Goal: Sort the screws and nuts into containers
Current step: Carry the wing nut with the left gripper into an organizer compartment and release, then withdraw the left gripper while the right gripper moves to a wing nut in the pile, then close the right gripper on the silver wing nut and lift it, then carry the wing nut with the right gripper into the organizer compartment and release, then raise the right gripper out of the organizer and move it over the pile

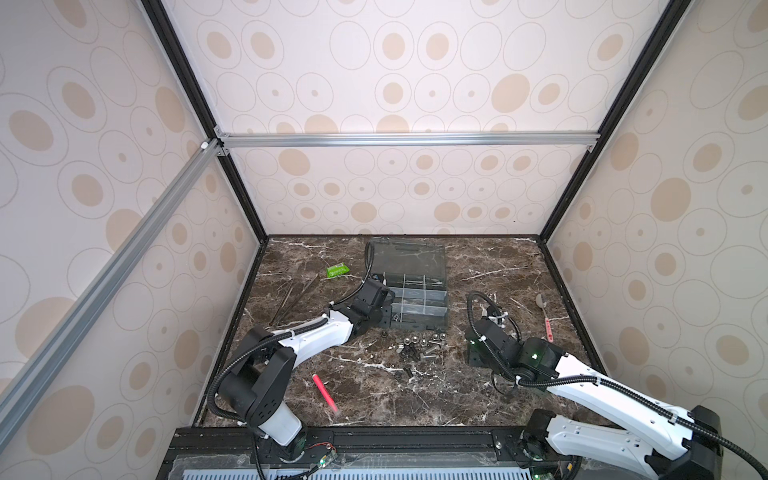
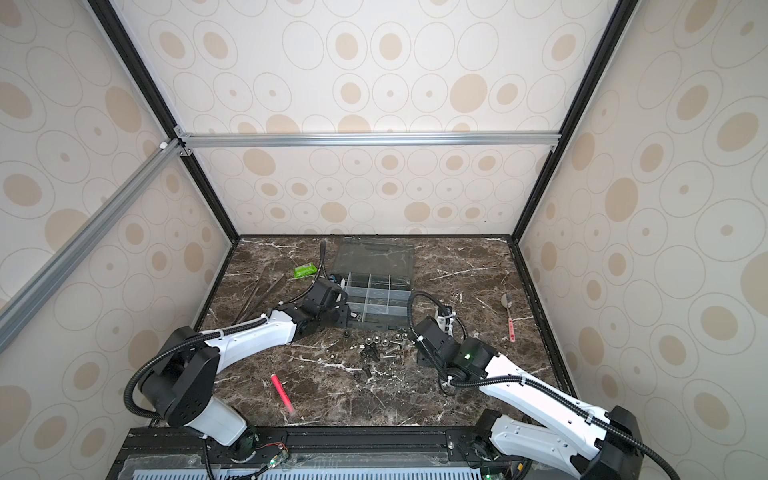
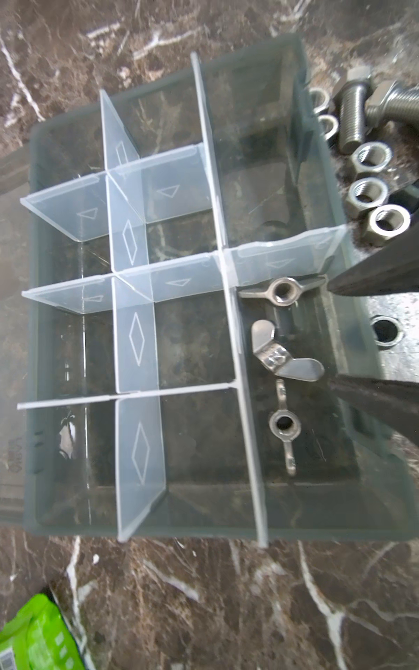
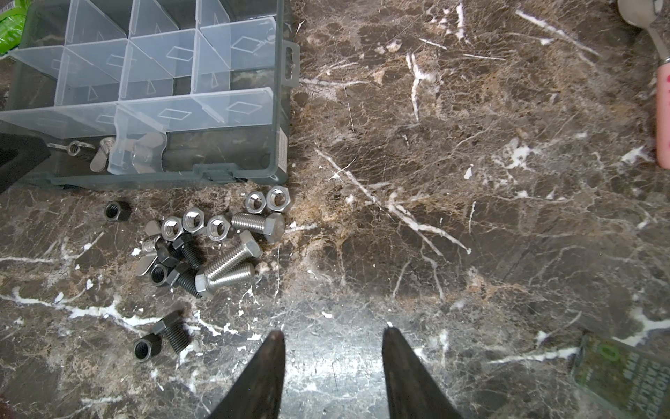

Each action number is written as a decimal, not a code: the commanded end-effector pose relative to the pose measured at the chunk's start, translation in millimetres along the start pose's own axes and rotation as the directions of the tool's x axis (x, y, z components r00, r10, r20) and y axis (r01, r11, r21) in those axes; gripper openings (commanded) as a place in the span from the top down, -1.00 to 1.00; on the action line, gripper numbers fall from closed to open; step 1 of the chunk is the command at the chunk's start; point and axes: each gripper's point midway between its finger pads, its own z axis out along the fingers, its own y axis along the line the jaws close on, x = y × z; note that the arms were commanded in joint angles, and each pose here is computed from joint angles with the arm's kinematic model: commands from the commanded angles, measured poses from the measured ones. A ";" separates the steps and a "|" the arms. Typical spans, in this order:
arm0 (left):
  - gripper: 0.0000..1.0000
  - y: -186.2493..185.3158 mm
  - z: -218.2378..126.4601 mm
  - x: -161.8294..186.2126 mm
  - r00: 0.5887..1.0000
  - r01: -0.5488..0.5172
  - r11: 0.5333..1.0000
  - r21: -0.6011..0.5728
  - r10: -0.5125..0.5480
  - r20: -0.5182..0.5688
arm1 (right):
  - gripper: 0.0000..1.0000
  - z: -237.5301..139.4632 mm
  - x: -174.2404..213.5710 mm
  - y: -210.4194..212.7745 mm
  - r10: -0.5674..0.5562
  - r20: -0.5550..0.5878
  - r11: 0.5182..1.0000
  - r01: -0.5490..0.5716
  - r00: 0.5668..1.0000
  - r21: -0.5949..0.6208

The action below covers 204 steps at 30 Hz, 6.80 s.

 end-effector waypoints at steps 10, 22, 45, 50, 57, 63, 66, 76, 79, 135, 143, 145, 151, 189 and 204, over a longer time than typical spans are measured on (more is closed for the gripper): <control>0.24 18.3 -40.1 8.9 0.987 0.133 0.991 0.025 -0.134 0.090 | 0.05 12.2 8.1 8.4 -0.015 -0.035 1.000 0.015 0.999 -0.002; 0.22 47.7 -64.6 35.5 0.969 0.210 0.978 -0.012 -0.206 0.138 | 0.05 30.4 12.6 35.4 -0.083 -0.099 0.996 0.080 0.992 -0.034; 0.26 70.8 -80.6 63.4 0.944 0.289 0.957 -0.019 -0.281 0.172 | 0.06 67.4 20.7 130.2 -0.220 -0.189 0.967 0.188 0.957 -0.172; 0.26 72.9 -84.4 65.2 0.939 0.299 0.954 -0.013 -0.291 0.183 | 0.06 73.5 26.7 154.8 -0.274 -0.205 0.951 0.233 0.940 -0.202; 0.26 76.0 -86.1 70.1 0.933 0.313 0.950 -0.009 -0.306 0.187 | 0.07 83.3 36.9 181.9 -0.328 -0.230 0.932 0.274 0.916 -0.238; 0.26 77.4 -87.6 71.5 0.930 0.320 0.947 -0.006 -0.313 0.193 | 0.07 96.6 45.0 194.0 -0.357 -0.258 0.923 0.296 0.898 -0.246; 0.26 77.2 -87.9 71.7 0.930 0.319 0.948 -0.004 -0.312 0.194 | 0.07 101.3 47.7 199.6 -0.372 -0.267 0.918 0.308 0.889 -0.250; 0.26 76.1 -87.2 73.0 0.929 0.323 0.947 0.004 -0.317 0.188 | 0.07 116.3 58.2 205.7 -0.407 -0.298 0.907 0.344 0.864 -0.242; 0.26 75.9 -87.0 73.5 0.929 0.324 0.946 0.005 -0.319 0.187 | 0.07 119.2 59.0 204.5 -0.419 -0.307 0.904 0.361 0.855 -0.228; 0.26 76.7 -87.4 75.8 0.926 0.333 0.943 0.010 -0.329 0.186 | 0.38 139.3 69.6 217.6 -0.470 -0.328 0.882 0.424 0.819 -0.205; 0.26 76.6 -87.6 76.4 0.926 0.331 0.943 0.012 -0.328 0.186 | 0.51 140.3 70.3 215.2 -0.469 -0.329 0.883 0.426 0.819 -0.197; 0.26 76.5 -87.8 76.7 0.927 0.331 0.944 0.011 -0.327 0.185 | 0.56 140.2 70.6 215.1 -0.469 -0.330 0.883 0.426 0.819 -0.197; 0.25 77.0 -88.4 76.7 0.926 0.331 0.943 0.013 -0.327 0.189 | 0.65 138.8 69.9 216.1 -0.466 -0.327 0.884 0.421 0.822 -0.202; 0.26 78.5 -100.0 71.8 0.916 0.342 0.940 0.022 -0.338 0.215 | 0.64 136.1 -57.2 240.6 -0.492 -0.157 0.859 0.449 0.856 -0.245; 0.25 80.1 -99.3 76.5 0.911 0.356 0.934 0.025 -0.353 0.214 | -0.02 121.1 -67.4 232.1 -0.466 -0.139 0.873 0.428 0.874 -0.235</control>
